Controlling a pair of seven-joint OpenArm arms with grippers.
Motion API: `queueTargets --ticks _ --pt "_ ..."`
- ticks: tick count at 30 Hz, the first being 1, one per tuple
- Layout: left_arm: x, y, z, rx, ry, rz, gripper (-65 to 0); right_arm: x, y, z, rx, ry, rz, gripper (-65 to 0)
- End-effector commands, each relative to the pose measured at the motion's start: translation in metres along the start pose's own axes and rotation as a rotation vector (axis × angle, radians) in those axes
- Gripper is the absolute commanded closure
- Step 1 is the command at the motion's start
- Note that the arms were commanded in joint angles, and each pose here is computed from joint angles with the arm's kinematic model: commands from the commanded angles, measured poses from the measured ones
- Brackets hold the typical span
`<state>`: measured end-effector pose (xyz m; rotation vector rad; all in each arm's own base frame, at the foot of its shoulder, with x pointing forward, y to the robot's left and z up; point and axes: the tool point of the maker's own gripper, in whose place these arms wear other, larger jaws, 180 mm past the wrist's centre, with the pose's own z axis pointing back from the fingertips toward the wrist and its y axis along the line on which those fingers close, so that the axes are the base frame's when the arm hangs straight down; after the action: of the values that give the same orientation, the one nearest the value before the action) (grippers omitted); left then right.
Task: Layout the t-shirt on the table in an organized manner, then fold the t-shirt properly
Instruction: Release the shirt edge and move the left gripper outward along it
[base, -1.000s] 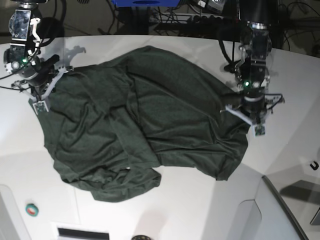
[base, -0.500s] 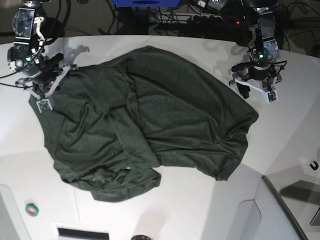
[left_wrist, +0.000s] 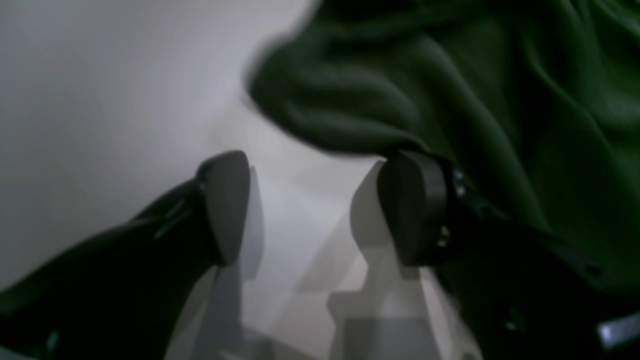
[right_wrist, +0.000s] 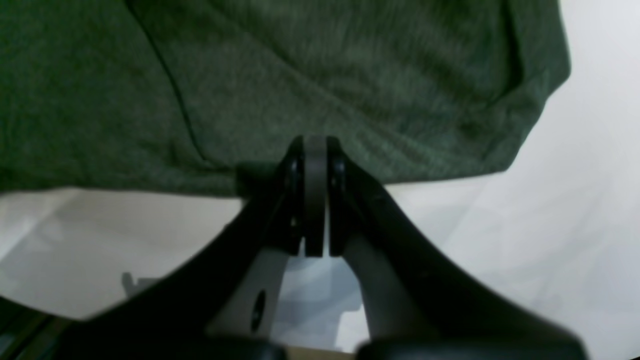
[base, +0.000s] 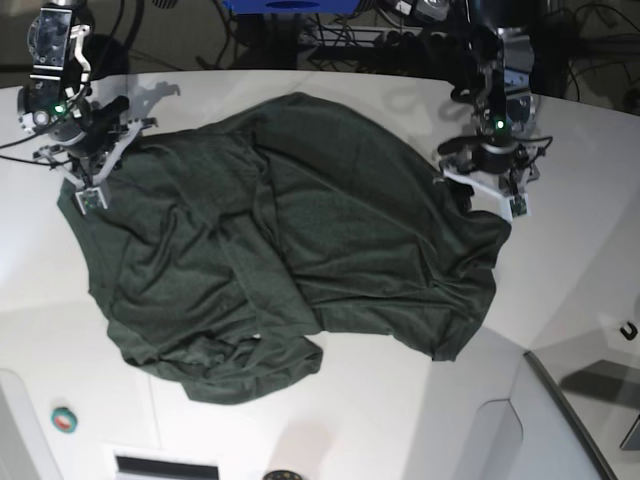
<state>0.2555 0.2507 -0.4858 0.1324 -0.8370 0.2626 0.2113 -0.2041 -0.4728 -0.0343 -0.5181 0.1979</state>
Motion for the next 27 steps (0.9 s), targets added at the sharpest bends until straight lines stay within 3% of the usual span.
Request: queueTargets --ticks 1,7,10,14,22,25,27 --pt "0.021 0.011 0.005 0.019 -0.061 -0.001 -41.0 0.011 -0.007 0.003 -0.015 -0.037 0.006 -0.2" --pt "0.043 0.016 0.020 0.025 -0.128 -0.001 -41.0 0.011 -0.007 0.003 -0.016 -0.037 0.007 -0.2" --pt "0.042 0.011 0.017 -0.011 -0.125 0.117 -41.0 0.011 -0.007 0.003 -0.016 -0.037 0.007 -0.2" --pt "0.035 0.012 0.005 -0.036 -0.091 0.256 -41.0 0.011 -0.007 0.003 -0.016 -0.037 0.007 -0.2" --pt "-0.002 -0.001 -0.021 -0.038 0.032 0.266 -39.8 0.011 -0.008 0.003 -0.018 -0.036 0.009 -0.2" --pt "-0.005 -0.001 -0.020 -0.037 0.037 0.266 -27.6 0.011 -0.008 0.003 -0.018 -0.036 0.009 -0.2" --pt "-0.007 0.002 -0.019 -0.032 0.041 0.266 -11.8 0.011 -0.008 0.003 -0.018 -0.036 0.009 -0.2"
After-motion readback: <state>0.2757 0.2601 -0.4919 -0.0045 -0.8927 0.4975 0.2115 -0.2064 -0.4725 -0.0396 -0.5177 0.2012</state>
